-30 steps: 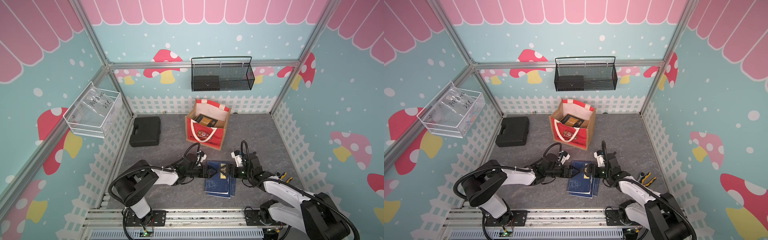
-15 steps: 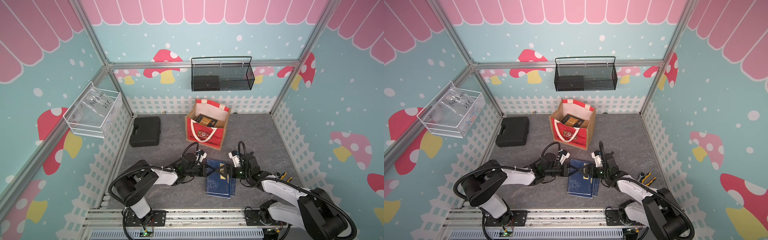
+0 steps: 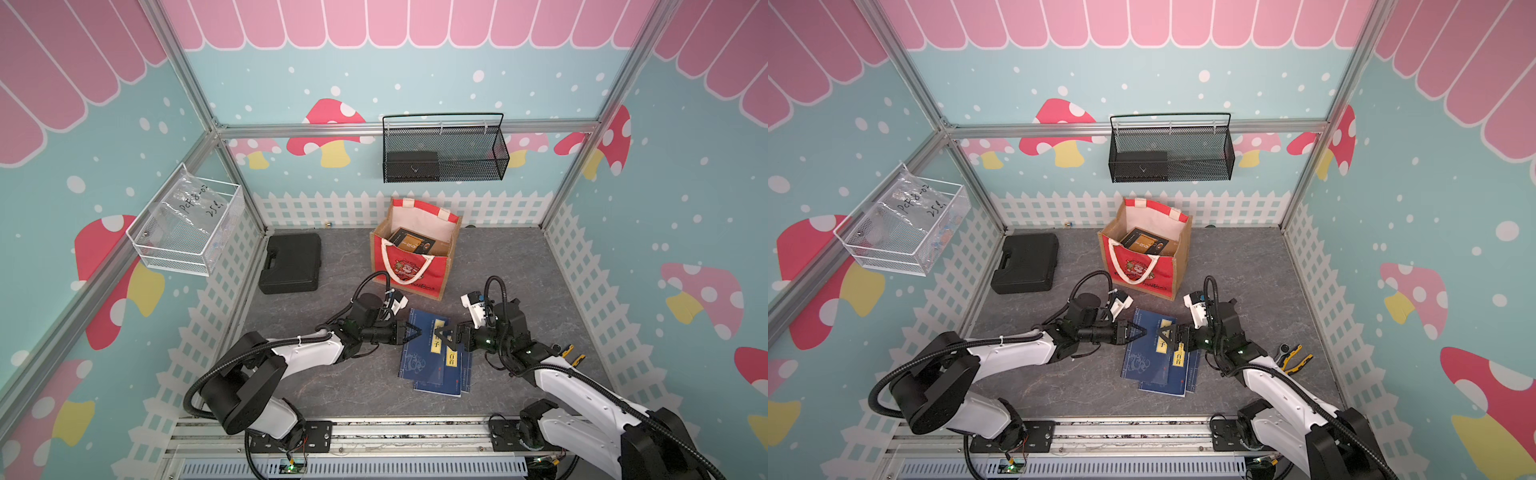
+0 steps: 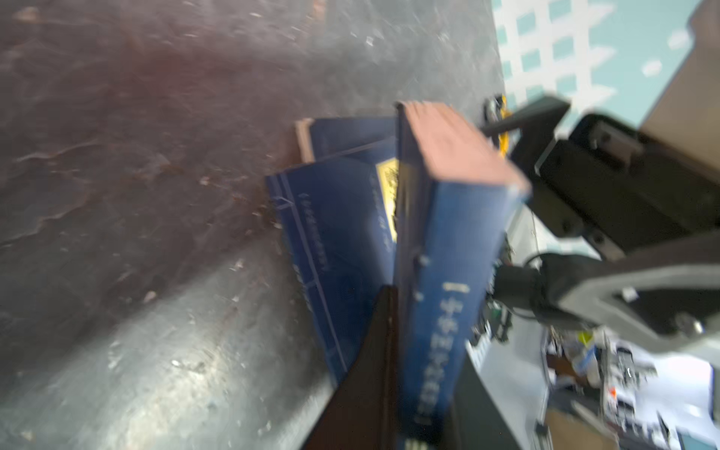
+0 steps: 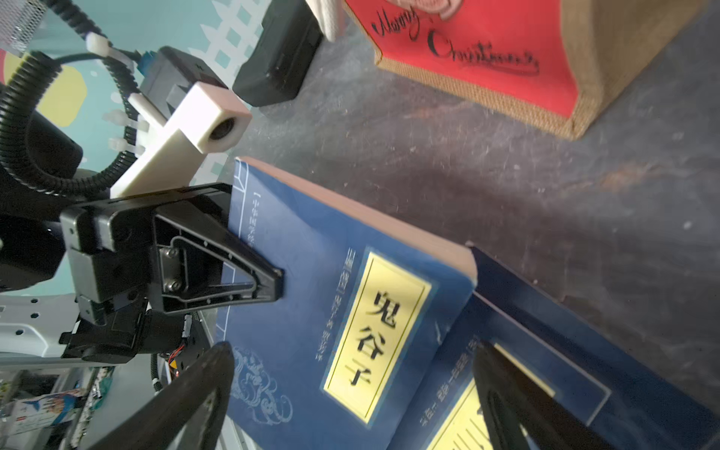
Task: Put the books into the canvas bag
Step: Pick up the book from the book.
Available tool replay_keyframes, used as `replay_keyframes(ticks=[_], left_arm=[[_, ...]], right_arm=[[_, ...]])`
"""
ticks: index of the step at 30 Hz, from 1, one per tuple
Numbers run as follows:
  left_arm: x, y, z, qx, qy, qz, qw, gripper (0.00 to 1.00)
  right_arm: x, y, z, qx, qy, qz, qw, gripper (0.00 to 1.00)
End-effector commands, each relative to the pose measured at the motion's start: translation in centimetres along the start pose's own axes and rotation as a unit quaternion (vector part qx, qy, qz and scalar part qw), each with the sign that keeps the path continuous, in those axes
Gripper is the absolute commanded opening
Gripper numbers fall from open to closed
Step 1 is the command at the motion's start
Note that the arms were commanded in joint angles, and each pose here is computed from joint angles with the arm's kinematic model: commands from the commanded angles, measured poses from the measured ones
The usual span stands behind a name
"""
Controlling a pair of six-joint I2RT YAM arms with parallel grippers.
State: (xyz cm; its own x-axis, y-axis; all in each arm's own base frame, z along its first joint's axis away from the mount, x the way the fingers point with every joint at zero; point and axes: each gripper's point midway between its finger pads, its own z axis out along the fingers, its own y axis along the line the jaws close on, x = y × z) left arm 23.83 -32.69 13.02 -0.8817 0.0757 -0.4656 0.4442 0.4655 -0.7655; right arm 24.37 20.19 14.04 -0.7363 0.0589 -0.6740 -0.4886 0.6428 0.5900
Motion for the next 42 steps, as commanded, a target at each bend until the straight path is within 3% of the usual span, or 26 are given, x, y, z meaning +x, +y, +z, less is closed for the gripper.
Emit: replay_keyframes(ticks=[1, 6, 10, 16, 20, 28, 32, 37, 42], left_arm=[[1.3, -2.4, -1.8, 0.003, 0.081, 0.061, 0.995, 0.00], [1.0, -4.9, -3.7, 0.002, 0.115, 0.075, 0.991, 0.00], [1.6, -6.5, -5.9, -0.009, 0.156, 0.102, 0.982, 0.00], [3.5, -8.3, -9.1, -0.004, 0.221, 0.158, 0.962, 0.00], [3.8, -9.9, -10.3, 0.024, 0.228, 0.181, 0.956, 0.00], [3.9, -10.9, -11.1, 0.043, 0.218, 0.200, 0.954, 0.00], [4.0, -11.1, -10.9, 0.055, 0.219, 0.199, 0.954, 0.00], [4.0, -11.3, -10.9, 0.059, 0.216, 0.202, 0.953, 0.00], [4.0, -10.9, -10.9, 0.052, 0.213, 0.203, 0.954, 0.00]], right_arm=[[-2.2, 1.6, -1.4, -0.009, -0.016, -0.078, 0.997, 0.97], [-4.4, 4.5, -3.6, -0.032, -0.050, -0.181, 0.982, 0.98], [-5.8, 7.1, -5.3, -0.072, -0.084, -0.227, 0.967, 1.00], [-3.8, 10.6, -5.0, -0.211, -0.024, -0.223, 0.951, 0.97], [-2.3, 13.2, -5.9, -0.304, 0.014, -0.217, 0.928, 0.97], [0.0, 15.2, -5.3, -0.354, 0.078, -0.206, 0.909, 0.94], [0.9, 15.2, -4.1, -0.350, 0.101, -0.198, 0.910, 0.86], [1.0, 15.1, -2.8, -0.343, 0.123, -0.195, 0.911, 0.67], [1.4, 15.8, -2.1, -0.352, 0.140, -0.198, 0.904, 0.38]])
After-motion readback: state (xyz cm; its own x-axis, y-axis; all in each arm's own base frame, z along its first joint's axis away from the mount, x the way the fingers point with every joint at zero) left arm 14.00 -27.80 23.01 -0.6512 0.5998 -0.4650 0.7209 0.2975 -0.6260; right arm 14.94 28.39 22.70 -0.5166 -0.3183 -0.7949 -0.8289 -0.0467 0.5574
